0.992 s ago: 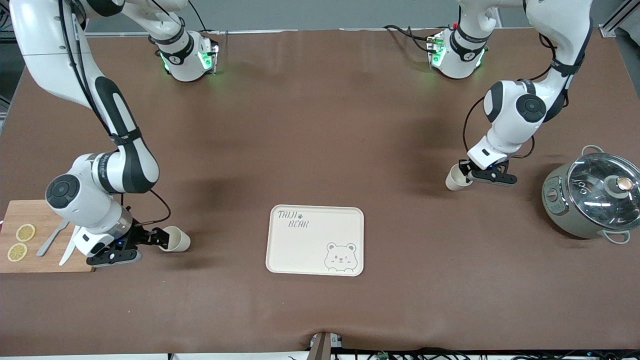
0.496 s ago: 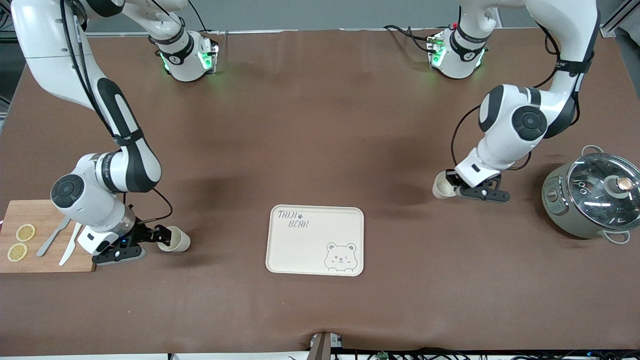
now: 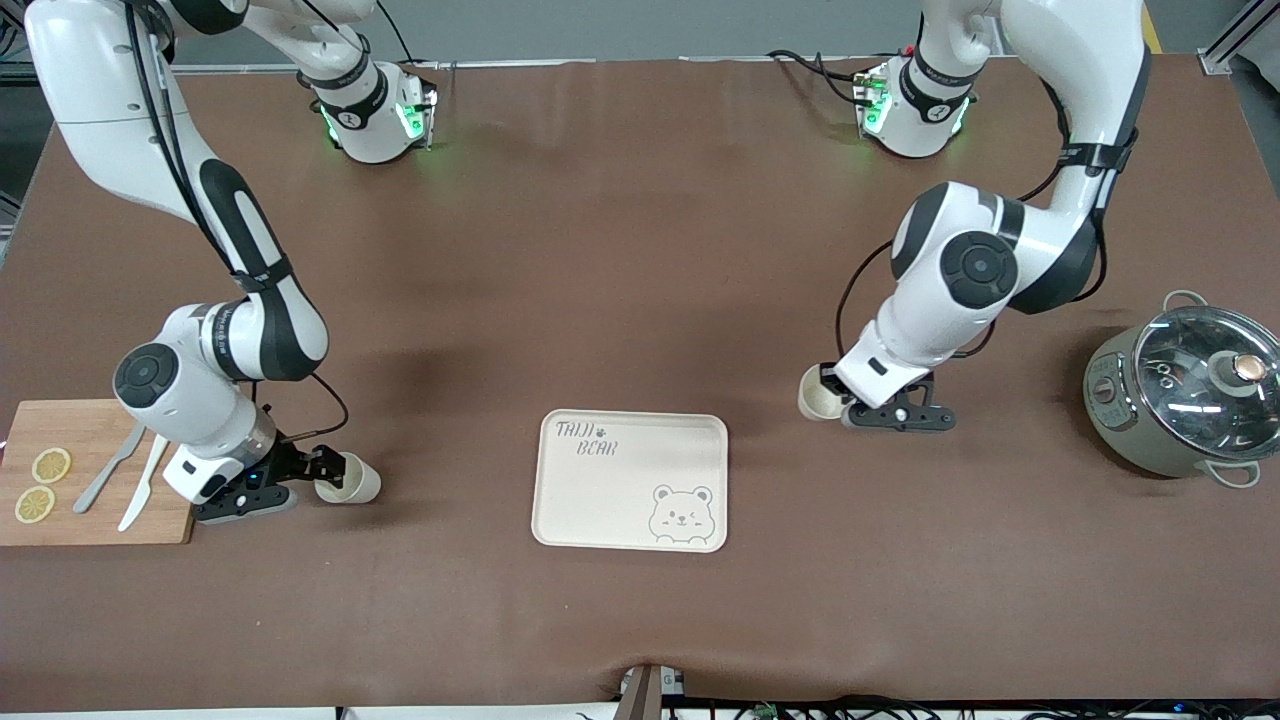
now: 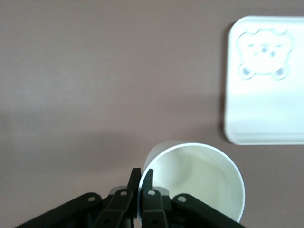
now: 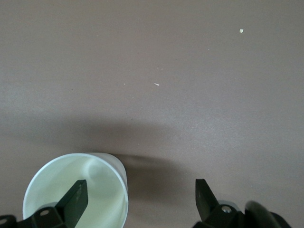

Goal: Place white IKEA cup upright on tray with both arms
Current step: 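Lift the white cup with the left gripper and carry it over the tray, then lower the cup upright onto the tray and open the left gripper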

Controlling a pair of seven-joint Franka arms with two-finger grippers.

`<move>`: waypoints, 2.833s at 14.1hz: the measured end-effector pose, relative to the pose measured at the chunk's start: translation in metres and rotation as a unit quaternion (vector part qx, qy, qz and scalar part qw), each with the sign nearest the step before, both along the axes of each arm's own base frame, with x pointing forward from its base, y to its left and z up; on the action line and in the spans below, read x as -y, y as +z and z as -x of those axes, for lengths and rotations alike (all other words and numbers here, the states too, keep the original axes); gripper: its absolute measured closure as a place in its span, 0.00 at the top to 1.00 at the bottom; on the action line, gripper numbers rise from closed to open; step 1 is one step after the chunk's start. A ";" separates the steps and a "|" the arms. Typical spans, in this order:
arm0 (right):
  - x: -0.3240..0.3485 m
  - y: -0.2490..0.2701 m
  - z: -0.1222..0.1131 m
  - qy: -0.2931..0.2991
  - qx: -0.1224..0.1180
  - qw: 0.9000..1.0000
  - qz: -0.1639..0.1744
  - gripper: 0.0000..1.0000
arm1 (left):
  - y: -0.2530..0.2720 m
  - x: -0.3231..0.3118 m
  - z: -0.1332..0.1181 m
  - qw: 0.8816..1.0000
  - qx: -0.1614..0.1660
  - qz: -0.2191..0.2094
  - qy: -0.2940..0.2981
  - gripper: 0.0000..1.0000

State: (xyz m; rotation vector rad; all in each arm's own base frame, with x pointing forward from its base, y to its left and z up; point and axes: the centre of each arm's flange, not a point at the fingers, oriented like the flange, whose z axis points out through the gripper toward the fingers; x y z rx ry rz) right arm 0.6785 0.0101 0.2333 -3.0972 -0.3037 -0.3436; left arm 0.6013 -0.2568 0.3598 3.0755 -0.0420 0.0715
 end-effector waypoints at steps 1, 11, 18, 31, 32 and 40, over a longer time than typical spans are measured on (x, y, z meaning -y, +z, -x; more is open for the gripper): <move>0.000 -0.001 0.001 0.000 0.002 1.000 0.000 1.00 | 0.002 0.017 -0.003 1.000 0.000 0.003 0.010 0.04; -0.004 -0.009 0.002 0.003 0.013 1.000 -0.001 1.00 | -0.032 0.136 0.008 0.999 -0.005 0.018 0.029 0.04; -0.007 -0.018 0.006 0.005 0.014 1.000 -0.002 1.00 | -0.077 0.157 0.008 0.999 0.028 0.023 0.038 0.04; -0.007 -0.019 0.007 0.006 0.013 1.000 -0.002 0.20 | -0.115 0.156 -0.014 0.997 0.067 0.019 0.031 0.04; -0.008 -0.019 0.007 0.006 0.014 1.000 -0.003 0.11 | -0.117 0.156 -0.014 0.997 0.068 0.018 0.029 0.04; -0.011 -0.012 0.004 0.008 0.014 1.000 -0.005 0.05 | -0.132 0.158 -0.016 0.996 0.082 0.029 0.028 0.04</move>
